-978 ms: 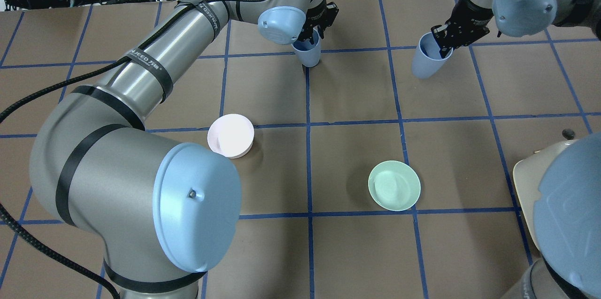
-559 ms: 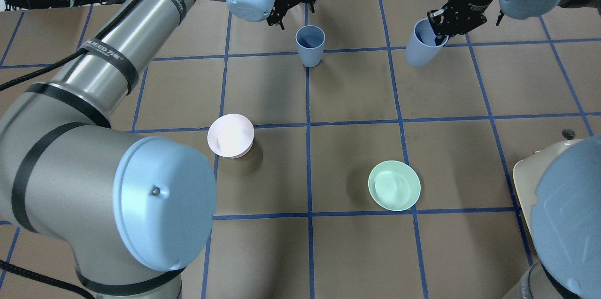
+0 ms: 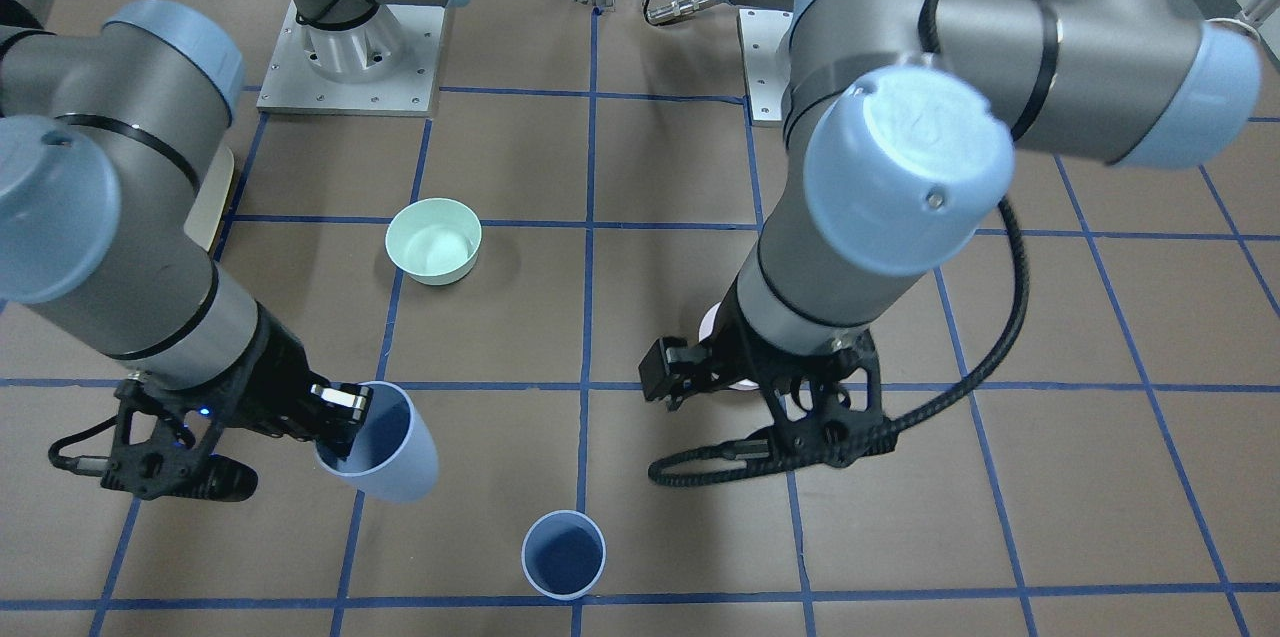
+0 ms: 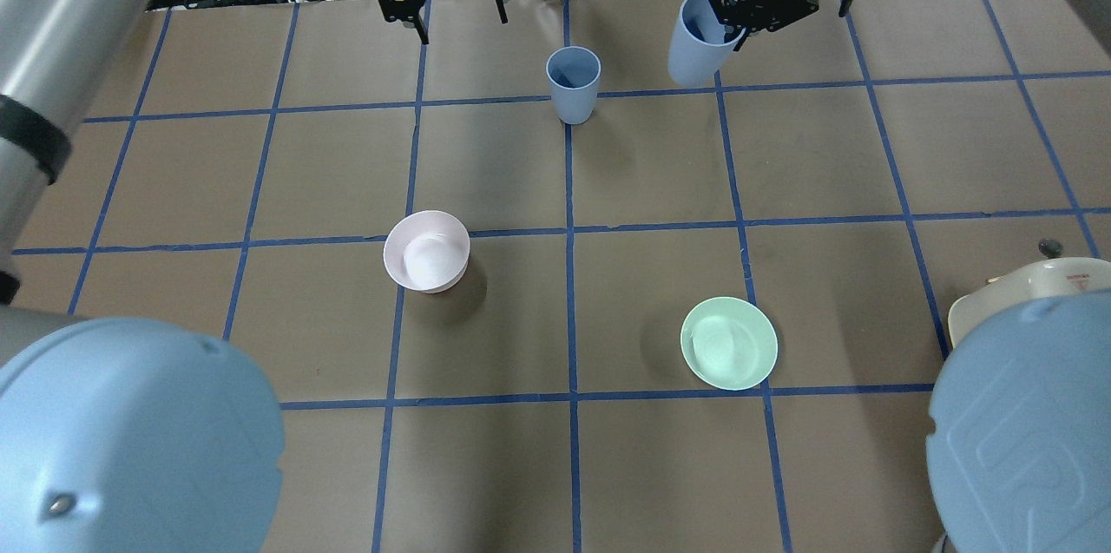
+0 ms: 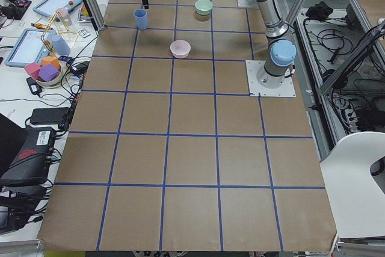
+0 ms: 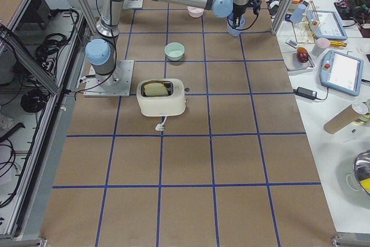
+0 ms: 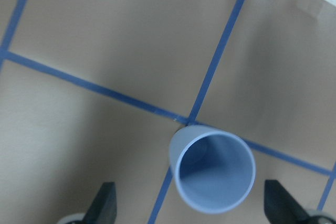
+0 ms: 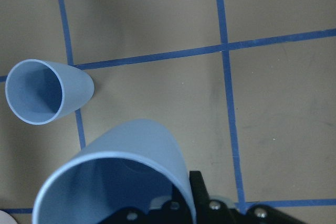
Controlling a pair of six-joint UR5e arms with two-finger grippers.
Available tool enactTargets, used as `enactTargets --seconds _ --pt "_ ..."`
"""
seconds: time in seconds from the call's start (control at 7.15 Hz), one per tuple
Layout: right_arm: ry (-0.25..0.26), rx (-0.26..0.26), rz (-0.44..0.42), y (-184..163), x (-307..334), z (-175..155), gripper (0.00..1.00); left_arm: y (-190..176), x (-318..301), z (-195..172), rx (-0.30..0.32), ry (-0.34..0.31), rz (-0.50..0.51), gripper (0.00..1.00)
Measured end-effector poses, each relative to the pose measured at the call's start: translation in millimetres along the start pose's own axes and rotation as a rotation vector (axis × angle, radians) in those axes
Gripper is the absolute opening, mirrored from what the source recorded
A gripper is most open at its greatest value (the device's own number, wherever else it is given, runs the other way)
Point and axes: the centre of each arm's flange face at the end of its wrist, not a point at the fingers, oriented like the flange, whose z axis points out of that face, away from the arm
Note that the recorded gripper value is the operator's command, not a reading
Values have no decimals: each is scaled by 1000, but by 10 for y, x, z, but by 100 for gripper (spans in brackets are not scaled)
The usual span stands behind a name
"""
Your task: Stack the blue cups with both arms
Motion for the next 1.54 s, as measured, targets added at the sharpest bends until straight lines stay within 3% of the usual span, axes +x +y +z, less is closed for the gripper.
enactTargets --seconds 0.42,0.7,0.98,1.54 --pt "-13 11 80 -45 -858 175 0 833 -382 -741 -38 -49 55 100" --pt "-12 -5 129 -107 -1130 418 0 1150 -612 -643 -60 -55 90 100" --pt "-14 -13 137 -183 -1214 561 0 1264 -760 -448 -8 -50 105 100" --pt "-7 -24 136 -228 -1237 735 0 1187 -892 -483 166 -77 147 100"
